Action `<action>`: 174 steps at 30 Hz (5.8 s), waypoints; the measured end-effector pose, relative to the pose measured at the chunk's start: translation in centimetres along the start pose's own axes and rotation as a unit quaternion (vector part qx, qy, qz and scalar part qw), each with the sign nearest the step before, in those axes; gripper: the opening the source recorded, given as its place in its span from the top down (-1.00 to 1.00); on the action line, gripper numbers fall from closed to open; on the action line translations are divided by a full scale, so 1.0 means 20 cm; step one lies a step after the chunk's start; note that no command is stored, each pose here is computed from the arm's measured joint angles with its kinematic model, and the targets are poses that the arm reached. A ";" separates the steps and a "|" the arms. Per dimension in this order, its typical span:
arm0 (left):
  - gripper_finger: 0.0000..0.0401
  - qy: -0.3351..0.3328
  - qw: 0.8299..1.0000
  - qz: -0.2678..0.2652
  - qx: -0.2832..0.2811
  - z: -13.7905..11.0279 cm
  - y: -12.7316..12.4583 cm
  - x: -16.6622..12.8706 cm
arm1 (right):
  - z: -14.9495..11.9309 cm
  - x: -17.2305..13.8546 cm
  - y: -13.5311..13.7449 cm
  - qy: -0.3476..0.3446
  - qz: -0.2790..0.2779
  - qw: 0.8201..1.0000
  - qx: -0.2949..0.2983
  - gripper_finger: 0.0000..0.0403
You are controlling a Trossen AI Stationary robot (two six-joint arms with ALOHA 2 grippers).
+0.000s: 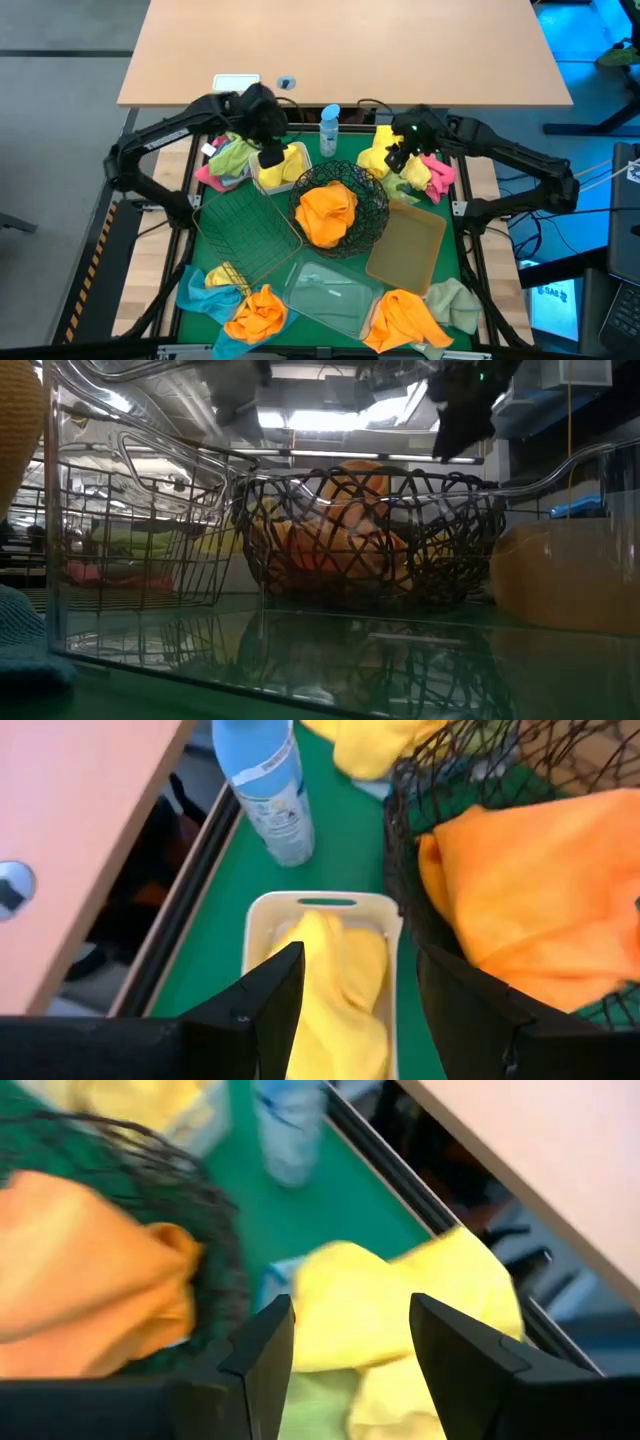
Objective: Sort microfiber towel by color & place in baskets
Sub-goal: Put the yellow towel into the white bin
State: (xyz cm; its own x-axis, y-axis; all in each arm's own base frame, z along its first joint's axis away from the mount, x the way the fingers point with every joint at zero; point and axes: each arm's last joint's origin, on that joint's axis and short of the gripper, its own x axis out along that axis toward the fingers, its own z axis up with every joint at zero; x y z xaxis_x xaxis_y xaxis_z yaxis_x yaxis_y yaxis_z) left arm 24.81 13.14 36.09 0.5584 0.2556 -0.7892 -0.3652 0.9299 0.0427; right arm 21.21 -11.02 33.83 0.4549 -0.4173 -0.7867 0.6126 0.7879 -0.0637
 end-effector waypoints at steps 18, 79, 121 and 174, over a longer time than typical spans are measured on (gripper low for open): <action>0.07 -0.086 0.996 -0.023 -0.024 -0.28 -0.12 0.20 | -0.20 0.45 -0.19 0.173 -0.064 0.981 0.053 0.01; 0.07 -0.259 0.965 -0.038 0.006 -0.09 -0.25 0.23 | 0.43 0.01 -0.10 0.047 0.080 0.995 0.033 0.99; 0.07 -0.423 0.893 -0.075 0.134 0.02 -0.51 0.15 | 0.55 -0.34 0.55 -0.181 0.271 0.934 -0.146 0.99; 0.99 -0.191 0.979 0.067 -0.022 -0.21 0.03 0.12 | 0.44 -0.62 0.33 -0.138 0.143 0.969 -0.150 -0.19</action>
State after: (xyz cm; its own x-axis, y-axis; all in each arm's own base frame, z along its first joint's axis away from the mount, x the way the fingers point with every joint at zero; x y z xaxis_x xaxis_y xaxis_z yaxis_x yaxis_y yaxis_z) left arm 22.88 13.31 31.64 0.7382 0.4633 -0.4904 -0.4816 0.8709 0.0978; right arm 25.36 -4.67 48.58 0.7585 -0.2350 -0.6078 0.2394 0.9680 -0.0755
